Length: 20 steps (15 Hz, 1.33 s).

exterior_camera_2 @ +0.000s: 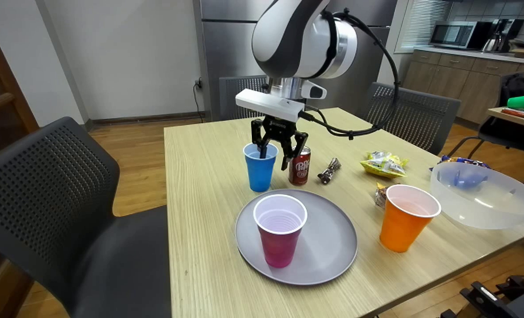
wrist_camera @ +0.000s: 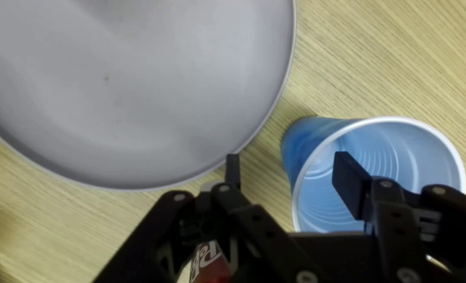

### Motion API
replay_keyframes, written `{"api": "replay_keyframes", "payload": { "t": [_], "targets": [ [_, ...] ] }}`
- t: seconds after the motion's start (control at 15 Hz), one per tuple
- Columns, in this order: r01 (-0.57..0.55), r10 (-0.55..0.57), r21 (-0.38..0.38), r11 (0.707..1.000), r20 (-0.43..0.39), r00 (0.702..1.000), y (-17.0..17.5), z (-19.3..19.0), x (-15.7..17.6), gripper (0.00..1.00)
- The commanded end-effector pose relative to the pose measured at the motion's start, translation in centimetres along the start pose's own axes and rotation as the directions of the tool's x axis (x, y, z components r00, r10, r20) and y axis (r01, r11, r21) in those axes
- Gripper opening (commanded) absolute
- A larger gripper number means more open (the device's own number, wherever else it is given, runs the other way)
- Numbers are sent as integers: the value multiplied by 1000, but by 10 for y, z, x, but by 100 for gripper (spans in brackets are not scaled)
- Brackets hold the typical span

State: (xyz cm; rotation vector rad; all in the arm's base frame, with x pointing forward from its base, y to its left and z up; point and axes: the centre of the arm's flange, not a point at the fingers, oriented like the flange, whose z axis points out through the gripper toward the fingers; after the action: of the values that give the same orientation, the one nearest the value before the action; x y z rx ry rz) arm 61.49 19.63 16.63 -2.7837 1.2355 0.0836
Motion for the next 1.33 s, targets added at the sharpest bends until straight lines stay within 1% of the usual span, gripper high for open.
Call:
{"api": "replay_keyframes", "payload": {
  "t": [0.0, 0.27, 0.33, 0.6, 1.0, 1.27],
  "targets": [
    [-24, 24, -4, 1000, 6, 1000, -10, -2, 0, 34],
    [-19, 19, -2, 1000, 7, 1000, -8, -3, -1, 3],
    [-19, 19, -1, 1000, 6, 1000, -7, -3, -2, 0],
    [-6, 6, 15, 1000, 0, 1000, -7, -10, -7, 1],
    [32, -31, 58, 998, -19, 999, -4, -26, -22, 1],
    [56, -54, 82, 995, -28, 998, 6, -36, -26, 1]
  ]
}}
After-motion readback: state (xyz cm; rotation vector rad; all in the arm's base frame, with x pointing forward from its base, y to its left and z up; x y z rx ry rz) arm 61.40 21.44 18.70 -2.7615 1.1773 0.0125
